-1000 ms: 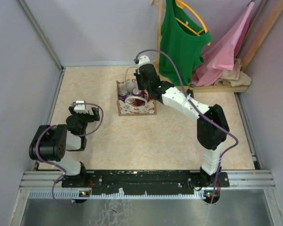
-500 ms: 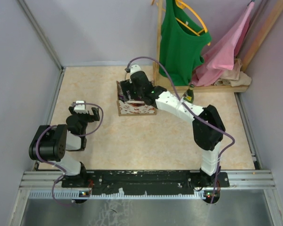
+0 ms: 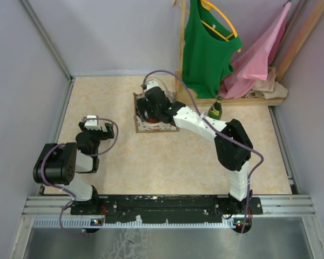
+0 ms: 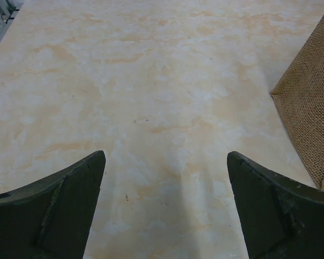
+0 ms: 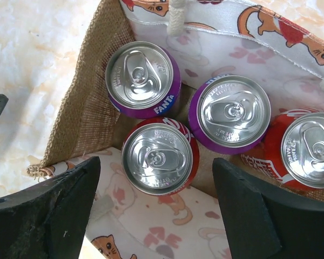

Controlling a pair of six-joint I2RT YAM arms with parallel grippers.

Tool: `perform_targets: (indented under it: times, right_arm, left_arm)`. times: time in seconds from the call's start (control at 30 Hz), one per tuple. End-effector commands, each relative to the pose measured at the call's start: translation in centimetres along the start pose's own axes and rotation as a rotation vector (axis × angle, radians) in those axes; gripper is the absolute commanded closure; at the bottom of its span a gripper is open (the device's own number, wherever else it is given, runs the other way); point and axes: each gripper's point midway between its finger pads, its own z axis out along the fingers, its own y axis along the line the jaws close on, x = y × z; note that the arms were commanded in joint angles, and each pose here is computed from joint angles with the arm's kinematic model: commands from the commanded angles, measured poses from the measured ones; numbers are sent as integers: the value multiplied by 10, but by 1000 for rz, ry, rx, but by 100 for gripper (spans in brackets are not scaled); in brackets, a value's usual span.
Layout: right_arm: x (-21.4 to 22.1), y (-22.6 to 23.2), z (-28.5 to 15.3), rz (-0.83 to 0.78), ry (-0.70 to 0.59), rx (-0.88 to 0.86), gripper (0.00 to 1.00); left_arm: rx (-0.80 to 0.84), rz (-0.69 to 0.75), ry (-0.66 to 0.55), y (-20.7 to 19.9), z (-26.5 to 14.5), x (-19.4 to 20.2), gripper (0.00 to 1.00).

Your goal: Take the beverage out of the canvas bag

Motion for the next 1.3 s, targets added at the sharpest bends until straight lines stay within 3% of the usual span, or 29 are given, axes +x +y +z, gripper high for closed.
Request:
perform_targets:
  times: [0.0, 0.8, 1.07, 1.1, 1.17, 1.27]
  right_arm:
    - [10, -1, 2, 4, 31, 41, 15]
    - [51, -5, 37, 0, 166, 93, 25]
    - [59, -5, 39, -17, 203, 90, 52]
    - [59, -5, 38, -20, 204, 91, 63]
    - [54, -7, 35, -28, 199, 99, 99]
    - [37, -7, 26, -41, 162, 99, 100]
  left_arm:
    - [3, 10, -15, -1, 4, -4, 0]
    - [2, 10, -17, 0, 4, -5, 0]
    - [3, 9, -16, -1, 4, -5, 0]
    - [3, 9, -16, -1, 4, -5, 0]
    - [2, 10, -16, 0, 4, -5, 0]
    - [2, 10, -16, 0, 4, -5, 0]
